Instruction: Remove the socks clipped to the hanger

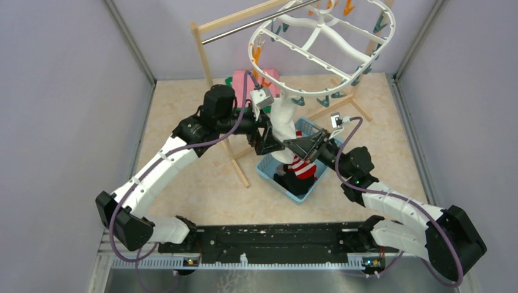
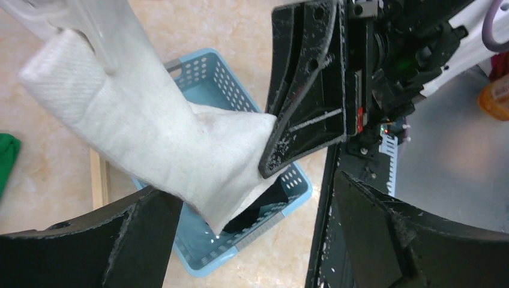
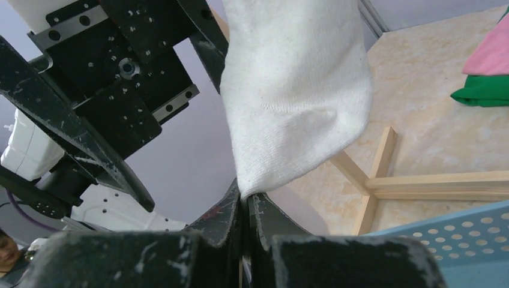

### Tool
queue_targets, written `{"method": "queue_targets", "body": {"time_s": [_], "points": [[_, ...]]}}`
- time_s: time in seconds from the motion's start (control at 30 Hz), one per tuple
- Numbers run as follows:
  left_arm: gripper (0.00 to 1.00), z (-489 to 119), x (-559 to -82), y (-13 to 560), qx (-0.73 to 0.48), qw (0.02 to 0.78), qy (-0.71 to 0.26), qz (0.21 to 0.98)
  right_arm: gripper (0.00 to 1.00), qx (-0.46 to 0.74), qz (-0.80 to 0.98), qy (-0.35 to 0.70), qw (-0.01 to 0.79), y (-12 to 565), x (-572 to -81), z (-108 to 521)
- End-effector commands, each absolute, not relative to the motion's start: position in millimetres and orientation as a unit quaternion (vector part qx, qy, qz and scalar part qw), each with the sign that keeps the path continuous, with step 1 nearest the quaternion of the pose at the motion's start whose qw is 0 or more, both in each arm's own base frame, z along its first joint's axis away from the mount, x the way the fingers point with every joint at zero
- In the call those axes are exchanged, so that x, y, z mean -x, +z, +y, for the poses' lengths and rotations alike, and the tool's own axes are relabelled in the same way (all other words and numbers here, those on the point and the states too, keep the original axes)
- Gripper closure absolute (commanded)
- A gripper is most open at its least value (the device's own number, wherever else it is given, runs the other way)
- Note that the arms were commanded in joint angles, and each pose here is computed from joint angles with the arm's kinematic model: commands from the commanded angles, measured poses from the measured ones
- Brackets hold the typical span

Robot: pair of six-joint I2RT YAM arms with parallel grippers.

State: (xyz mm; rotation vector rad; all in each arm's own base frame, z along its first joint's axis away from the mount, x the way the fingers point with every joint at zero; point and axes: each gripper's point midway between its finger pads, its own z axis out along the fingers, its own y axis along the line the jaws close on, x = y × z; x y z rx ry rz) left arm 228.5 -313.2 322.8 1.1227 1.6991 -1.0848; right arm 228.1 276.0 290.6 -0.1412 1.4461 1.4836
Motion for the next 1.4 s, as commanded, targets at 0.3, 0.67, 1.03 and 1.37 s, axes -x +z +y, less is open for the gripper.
{"method": "queue_targets", "body": {"time_s": [0.3, 0.67, 1.03, 1.37], "points": [[0.14, -316, -289, 422, -0.358, 0.573, -0.388, 0.626, 1.00, 0.079, 0.567, 0.636, 0.517, 314, -225, 282], [0.21, -328, -308, 431, -0.347, 0.576, -0.404, 0.621, 1.00, 0.089, 0.566, 0.642, 0.510, 318, -219, 283], [0.32, -333, -312, 436, -0.320, 0.562, -0.432, 0.628, 1.00, 0.098, 0.554, 0.671, 0.483, 325, -215, 293], [0.54, -336, -314, 438, -0.294, 0.548, -0.451, 0.640, 1.00, 0.102, 0.559, 0.672, 0.475, 326, -218, 300]]}}
